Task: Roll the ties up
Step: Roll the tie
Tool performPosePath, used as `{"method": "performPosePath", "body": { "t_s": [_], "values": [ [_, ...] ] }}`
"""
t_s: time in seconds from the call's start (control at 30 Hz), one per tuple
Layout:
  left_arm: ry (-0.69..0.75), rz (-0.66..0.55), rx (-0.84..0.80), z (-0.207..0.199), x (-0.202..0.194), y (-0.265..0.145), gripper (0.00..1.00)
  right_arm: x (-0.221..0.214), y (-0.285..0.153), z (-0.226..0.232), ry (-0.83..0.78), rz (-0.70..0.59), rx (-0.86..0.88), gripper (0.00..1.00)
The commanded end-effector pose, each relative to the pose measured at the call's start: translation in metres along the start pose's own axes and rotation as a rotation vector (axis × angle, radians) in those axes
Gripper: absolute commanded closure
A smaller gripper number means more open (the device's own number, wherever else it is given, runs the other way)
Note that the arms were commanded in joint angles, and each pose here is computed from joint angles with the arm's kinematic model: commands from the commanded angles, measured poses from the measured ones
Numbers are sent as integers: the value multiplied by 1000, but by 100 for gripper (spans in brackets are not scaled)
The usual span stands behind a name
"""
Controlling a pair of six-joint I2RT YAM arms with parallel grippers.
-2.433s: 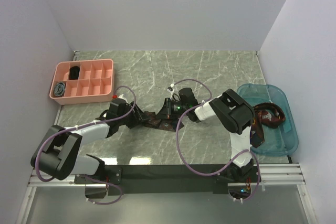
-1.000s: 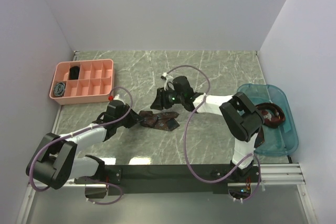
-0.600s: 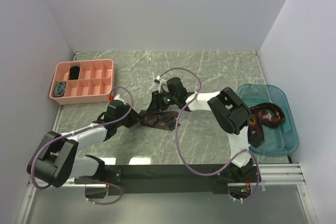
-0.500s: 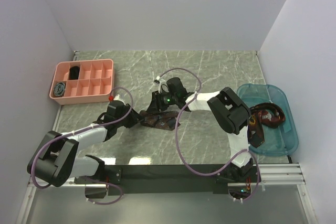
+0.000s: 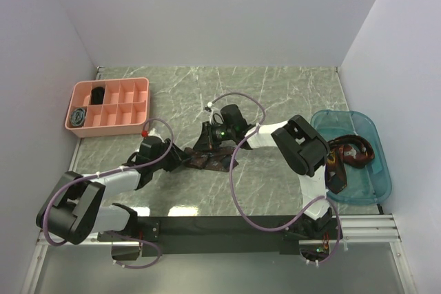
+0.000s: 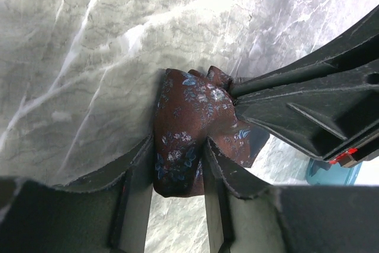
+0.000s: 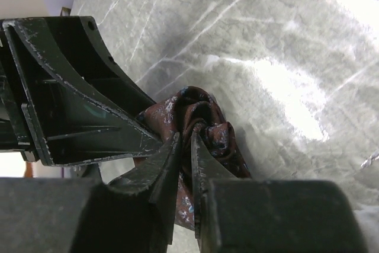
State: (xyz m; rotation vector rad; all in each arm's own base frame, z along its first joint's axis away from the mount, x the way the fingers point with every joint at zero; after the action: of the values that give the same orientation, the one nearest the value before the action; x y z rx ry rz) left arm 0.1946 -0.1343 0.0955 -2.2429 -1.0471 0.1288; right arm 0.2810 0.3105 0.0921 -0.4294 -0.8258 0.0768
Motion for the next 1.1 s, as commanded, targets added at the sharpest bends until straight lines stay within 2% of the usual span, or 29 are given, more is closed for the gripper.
{"method": "performPosePath", "body": {
  "t_s": [0.0,0.1,0.33,0.83,0.97,1.07],
  "values": [
    [-17,-20,-52,-4,0,-1,59,-8,1,11,46,35,45,82],
    [-21,-22,-56,-3,-1,-1,53,-10,2,11,85,43,47,86],
    [-40,-2,-67,-1,-5,1,52,-13,4,6,150,56,33,90],
    [-36,35,-109,-6,-16,9,52,-20,13,3,153,78,52,91],
    [-28,20,-104,-8,-16,9,57,-20,11,6,147,78,62,93],
    [-21,20,-97,-8,-18,10,69,-15,10,9,133,65,64,93]
  ]
}}
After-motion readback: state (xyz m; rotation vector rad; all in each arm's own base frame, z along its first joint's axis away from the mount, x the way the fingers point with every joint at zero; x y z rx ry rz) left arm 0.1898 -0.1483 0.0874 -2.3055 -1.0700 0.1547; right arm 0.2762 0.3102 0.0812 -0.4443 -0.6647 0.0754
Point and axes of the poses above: each gripper's point midway between its finger pads, its own y axis out along the fingers, its own z axis along the line the jaws close on, x = y × z, the point moved 10 cm from there along -y, back along the fingers, and after that the axes turned 12 degrees about -y, right-handed, at the moved point
